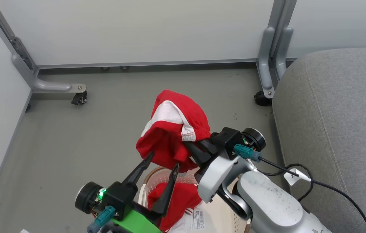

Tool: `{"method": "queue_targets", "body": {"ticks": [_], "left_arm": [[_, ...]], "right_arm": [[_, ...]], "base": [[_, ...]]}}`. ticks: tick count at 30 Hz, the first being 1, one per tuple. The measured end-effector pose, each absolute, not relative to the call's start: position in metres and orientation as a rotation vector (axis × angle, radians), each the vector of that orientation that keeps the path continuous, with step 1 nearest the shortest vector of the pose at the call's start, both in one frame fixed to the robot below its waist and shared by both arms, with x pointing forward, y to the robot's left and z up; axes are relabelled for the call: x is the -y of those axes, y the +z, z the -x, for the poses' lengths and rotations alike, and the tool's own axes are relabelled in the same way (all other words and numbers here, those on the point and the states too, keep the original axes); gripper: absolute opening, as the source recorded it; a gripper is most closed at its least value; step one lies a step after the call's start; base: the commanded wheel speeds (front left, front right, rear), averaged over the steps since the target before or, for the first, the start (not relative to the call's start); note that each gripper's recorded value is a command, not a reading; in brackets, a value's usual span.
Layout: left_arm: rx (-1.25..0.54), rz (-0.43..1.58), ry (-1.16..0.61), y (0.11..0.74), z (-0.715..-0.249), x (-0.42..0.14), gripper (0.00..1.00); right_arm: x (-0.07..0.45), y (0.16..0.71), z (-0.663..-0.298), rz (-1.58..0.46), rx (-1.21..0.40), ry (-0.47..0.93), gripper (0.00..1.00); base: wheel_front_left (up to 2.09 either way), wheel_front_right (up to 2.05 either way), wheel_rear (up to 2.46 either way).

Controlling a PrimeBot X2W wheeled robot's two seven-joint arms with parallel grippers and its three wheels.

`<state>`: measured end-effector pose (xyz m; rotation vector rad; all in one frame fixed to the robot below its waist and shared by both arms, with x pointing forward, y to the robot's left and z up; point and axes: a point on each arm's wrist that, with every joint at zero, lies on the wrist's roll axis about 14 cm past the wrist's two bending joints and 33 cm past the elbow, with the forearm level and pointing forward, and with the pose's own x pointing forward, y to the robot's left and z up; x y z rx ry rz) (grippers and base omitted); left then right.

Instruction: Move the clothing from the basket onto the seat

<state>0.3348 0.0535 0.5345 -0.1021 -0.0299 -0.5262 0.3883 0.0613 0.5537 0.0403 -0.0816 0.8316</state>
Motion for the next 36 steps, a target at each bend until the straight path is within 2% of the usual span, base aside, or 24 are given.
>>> {"method": "queue_targets", "body": {"ticks": [17,27,36], "left_arm": [[-0.025,0.083,-0.607,0.522,-0.333,-0.035,1.0],[-0.027,0.078,-0.773,0.522,-0.342,0.009,1.0],[-0.043,0.074,-0.996,0.52,-0.339,0.066,1.0]], "right_arm": [[-0.034,0.542,-0.401,-0.04,0.054,0.743,0.0],[0.03,0.538,-0.416,-0.055,0.051,0.556,0.0],[0.117,0.532,-0.419,-0.064,0.054,0.303,0.0]], "base": [[0.0,0.0,0.0],[0.0,0.0,0.0],[0.0,0.0,0.0]]}}
